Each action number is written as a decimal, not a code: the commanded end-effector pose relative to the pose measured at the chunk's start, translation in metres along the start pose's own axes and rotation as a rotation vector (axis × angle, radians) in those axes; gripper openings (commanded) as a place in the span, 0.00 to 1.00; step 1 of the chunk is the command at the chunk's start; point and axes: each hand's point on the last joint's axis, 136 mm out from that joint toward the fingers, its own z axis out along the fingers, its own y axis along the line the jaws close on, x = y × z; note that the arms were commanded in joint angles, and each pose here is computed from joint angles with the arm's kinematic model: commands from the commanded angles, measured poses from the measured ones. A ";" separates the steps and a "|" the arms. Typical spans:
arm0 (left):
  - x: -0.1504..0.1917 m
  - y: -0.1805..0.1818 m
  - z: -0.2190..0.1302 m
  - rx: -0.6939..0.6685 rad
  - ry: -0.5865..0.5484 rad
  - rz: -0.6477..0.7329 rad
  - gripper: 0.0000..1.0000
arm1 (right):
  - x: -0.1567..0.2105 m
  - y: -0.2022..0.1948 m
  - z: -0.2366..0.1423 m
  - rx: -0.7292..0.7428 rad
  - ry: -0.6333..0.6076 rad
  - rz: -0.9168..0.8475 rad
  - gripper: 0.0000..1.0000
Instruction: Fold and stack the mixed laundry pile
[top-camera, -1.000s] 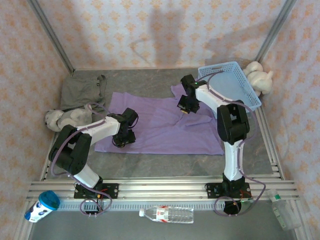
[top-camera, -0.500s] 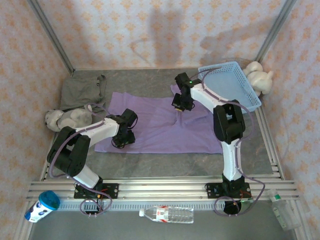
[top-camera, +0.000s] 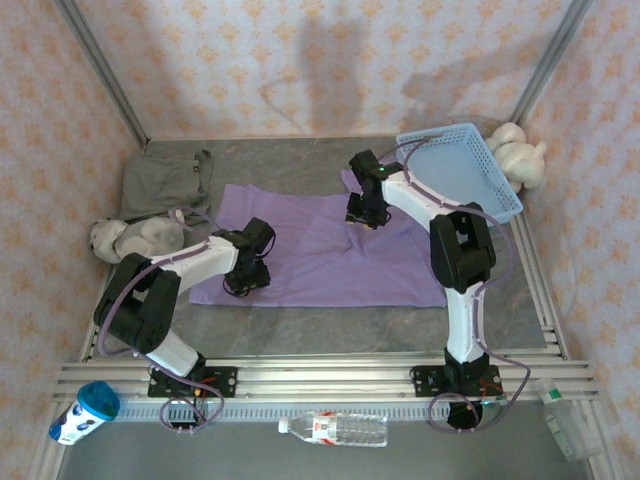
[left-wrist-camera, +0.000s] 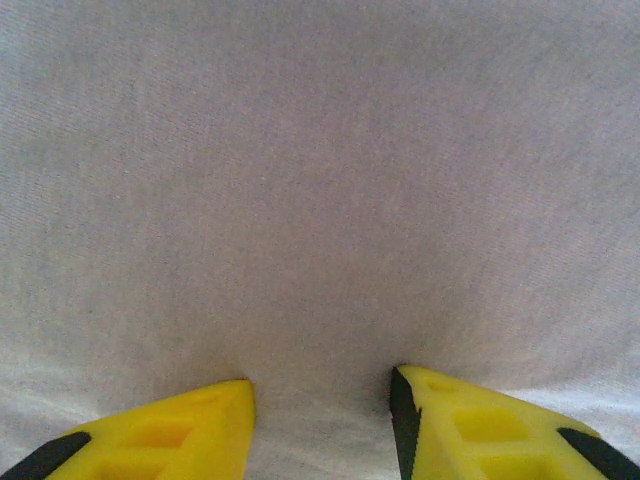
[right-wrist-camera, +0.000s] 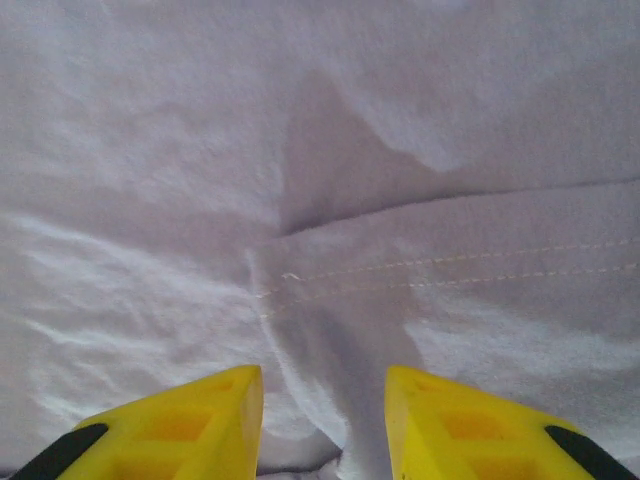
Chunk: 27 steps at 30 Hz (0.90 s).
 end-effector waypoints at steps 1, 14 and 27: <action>0.016 0.029 0.014 -0.141 0.047 0.025 0.42 | -0.015 0.014 -0.014 -0.026 -0.046 -0.028 0.38; 0.019 0.032 0.016 -0.131 0.040 0.003 0.42 | -0.016 0.007 0.026 0.097 0.001 -0.065 0.35; 0.019 0.032 0.018 -0.135 0.039 0.004 0.42 | -0.022 0.014 0.016 0.087 -0.011 -0.040 0.00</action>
